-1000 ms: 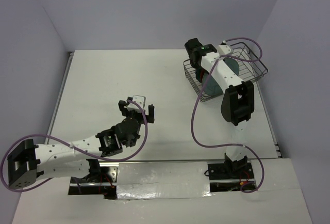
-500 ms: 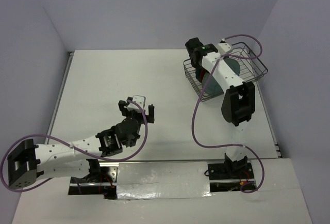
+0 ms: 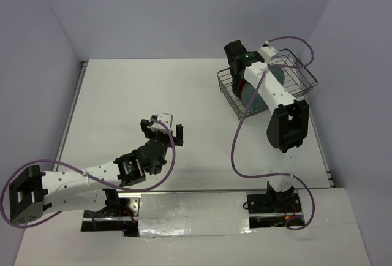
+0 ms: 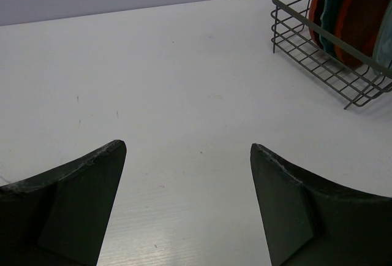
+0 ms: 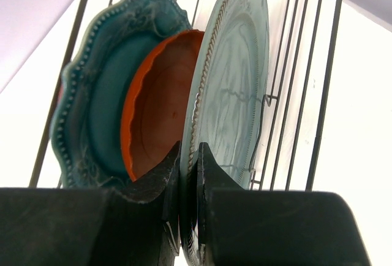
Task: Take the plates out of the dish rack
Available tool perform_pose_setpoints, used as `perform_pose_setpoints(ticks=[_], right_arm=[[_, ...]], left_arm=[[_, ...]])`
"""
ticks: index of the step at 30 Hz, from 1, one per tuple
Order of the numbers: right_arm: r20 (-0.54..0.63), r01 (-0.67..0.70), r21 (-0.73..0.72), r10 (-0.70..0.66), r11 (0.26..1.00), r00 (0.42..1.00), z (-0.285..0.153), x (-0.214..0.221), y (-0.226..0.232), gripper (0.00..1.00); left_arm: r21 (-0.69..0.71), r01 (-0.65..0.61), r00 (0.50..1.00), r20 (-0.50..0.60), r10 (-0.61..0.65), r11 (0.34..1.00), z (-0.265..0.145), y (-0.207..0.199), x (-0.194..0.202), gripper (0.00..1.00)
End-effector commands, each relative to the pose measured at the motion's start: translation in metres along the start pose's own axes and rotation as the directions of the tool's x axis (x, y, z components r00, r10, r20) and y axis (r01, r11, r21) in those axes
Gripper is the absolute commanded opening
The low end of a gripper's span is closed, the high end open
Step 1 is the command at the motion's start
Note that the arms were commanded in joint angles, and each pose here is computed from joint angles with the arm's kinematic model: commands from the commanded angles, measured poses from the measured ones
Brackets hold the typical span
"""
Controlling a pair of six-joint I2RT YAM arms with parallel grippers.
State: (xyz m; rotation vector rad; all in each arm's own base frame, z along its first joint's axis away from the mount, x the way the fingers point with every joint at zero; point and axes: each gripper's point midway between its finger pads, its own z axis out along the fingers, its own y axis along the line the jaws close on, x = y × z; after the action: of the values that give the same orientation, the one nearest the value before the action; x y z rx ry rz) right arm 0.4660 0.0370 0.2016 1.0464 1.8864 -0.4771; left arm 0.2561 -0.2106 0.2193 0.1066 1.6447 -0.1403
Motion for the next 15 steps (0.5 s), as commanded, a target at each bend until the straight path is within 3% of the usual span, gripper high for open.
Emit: perform_pose_setpoints(ticks=[1,15], right_arm=[[0.115,-0.168,-0.13,0.183,0.977,0.976,-0.036,-0.074,0.012,0.0],[0.095,-0.212,-0.243,0.241,0.947,0.966,-0.08,-0.119,-0.001,0.0]], left_arm=[[-0.007,0.067,0.997,0.044,-0.066,0.998,0.0,-0.002,-0.022,0.95],[-0.006,0.072,0.996,0.046,-0.072,0.997,0.0,-0.002,-0.022,0.95]])
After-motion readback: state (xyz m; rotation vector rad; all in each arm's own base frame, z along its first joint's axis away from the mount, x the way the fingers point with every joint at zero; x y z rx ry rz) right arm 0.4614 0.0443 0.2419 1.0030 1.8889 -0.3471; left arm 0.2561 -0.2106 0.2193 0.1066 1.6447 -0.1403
